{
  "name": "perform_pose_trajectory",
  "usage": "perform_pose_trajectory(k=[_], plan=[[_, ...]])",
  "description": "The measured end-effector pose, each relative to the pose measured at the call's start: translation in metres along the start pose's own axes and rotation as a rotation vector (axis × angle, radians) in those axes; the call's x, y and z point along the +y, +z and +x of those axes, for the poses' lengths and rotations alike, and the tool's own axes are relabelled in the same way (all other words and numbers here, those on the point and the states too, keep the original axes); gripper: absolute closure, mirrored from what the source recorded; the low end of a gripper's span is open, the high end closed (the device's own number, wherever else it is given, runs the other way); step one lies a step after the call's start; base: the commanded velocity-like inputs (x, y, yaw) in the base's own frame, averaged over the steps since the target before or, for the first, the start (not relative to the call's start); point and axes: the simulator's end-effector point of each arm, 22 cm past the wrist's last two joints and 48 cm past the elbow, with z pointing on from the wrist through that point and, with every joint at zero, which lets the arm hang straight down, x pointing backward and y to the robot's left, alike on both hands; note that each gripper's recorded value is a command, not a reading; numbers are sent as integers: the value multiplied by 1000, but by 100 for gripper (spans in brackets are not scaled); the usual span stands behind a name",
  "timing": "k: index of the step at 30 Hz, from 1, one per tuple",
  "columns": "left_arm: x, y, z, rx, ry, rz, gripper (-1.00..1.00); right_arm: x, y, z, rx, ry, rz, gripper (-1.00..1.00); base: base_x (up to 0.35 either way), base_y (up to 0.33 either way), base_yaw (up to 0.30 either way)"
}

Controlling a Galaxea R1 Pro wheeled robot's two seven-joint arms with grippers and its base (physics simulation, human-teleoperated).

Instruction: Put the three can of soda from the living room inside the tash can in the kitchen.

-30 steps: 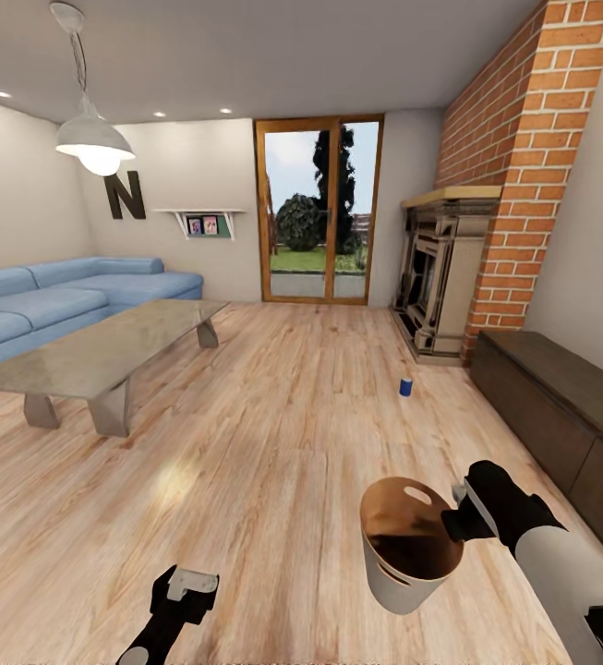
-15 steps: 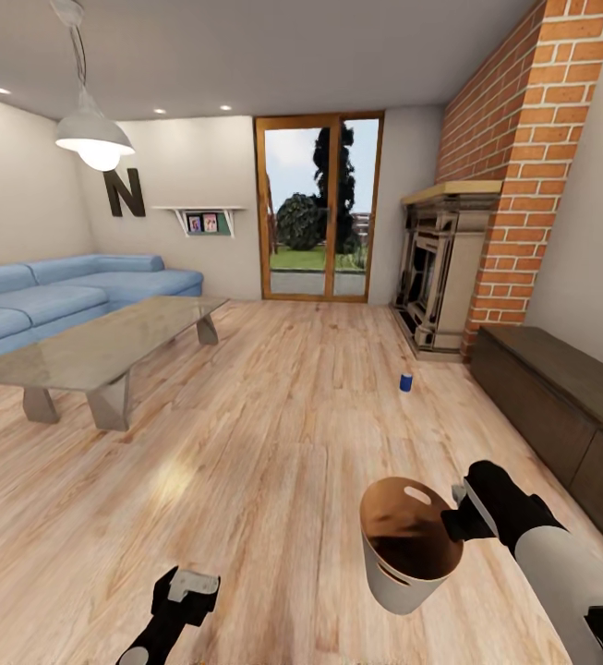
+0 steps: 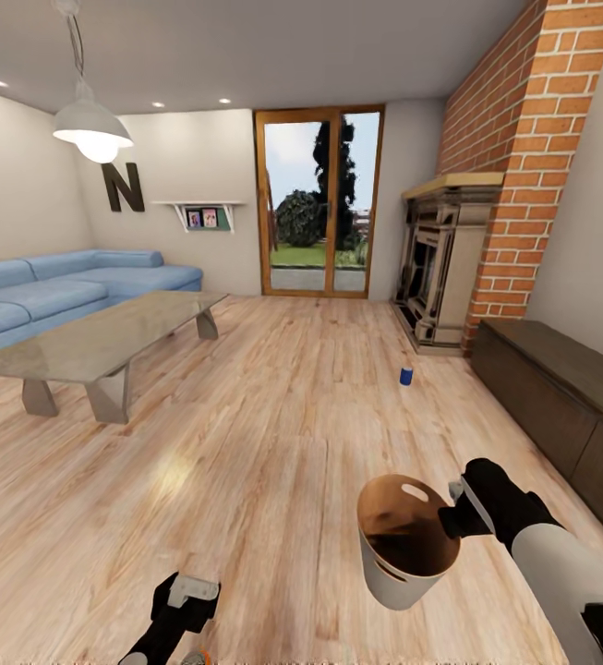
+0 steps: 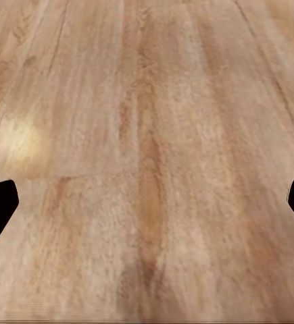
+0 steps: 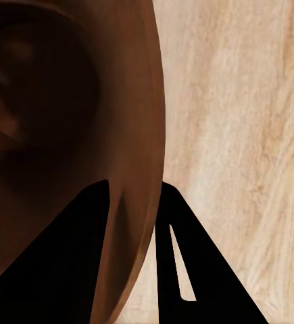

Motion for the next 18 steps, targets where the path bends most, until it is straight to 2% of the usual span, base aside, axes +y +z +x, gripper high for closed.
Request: perform_pose_trajectory(k=[11, 18], plan=[[-8, 3, 25, 48, -7, 26, -100, 3, 20, 5, 36, -2, -3, 100, 0, 0, 0], [-10, 1, 53, 103, -9, 31, -100, 3, 33, 7, 58, -6, -1, 100, 0, 0, 0]])
